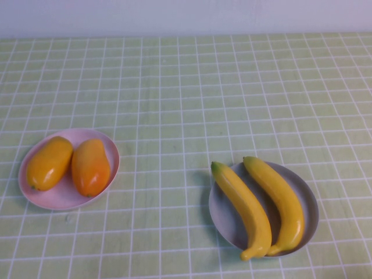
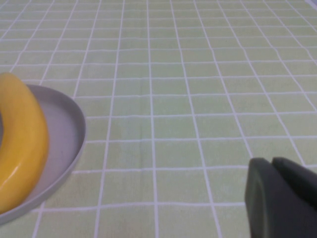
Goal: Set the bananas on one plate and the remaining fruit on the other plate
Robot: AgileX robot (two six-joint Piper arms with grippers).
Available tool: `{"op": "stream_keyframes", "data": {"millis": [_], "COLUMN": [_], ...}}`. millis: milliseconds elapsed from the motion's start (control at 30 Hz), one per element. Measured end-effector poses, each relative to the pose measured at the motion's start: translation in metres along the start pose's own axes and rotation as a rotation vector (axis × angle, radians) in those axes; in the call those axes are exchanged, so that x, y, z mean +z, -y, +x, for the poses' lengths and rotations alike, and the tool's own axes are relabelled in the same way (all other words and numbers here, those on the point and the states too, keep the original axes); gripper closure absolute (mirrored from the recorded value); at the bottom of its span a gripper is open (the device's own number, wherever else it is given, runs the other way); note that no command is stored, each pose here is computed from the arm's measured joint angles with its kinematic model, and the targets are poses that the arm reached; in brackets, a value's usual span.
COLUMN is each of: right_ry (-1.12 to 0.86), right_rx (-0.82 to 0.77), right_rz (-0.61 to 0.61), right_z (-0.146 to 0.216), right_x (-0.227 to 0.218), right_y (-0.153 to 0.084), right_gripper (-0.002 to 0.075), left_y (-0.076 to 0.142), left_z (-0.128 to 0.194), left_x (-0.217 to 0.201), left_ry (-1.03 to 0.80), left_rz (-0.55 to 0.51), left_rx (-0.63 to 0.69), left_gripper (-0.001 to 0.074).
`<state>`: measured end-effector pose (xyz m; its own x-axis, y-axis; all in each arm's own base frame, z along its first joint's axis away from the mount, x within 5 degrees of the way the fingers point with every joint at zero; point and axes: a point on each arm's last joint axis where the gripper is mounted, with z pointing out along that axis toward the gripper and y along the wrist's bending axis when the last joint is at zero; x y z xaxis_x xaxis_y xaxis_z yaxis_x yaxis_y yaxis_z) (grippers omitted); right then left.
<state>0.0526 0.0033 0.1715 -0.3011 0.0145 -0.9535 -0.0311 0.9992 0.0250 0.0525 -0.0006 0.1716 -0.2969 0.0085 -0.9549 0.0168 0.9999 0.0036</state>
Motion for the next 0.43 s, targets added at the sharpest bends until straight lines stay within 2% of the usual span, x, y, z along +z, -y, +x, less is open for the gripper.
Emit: {"op": "stream_keyframes", "data": {"millis": [433], "right_ry": [0.004], "right_rx": [0.000], "right_rz": [0.000], "right_z": [-0.0001], "right_x": [-0.0002], "right_y": [0.0000], "right_gripper": [0.0741], "left_y": [0.0000], "left_z": [0.0000], "left_x": [0.0000], "left_ry": [0.000], "left_rz": [0.000], "left_rx": [0.000], "left_gripper": [0.0737]}}
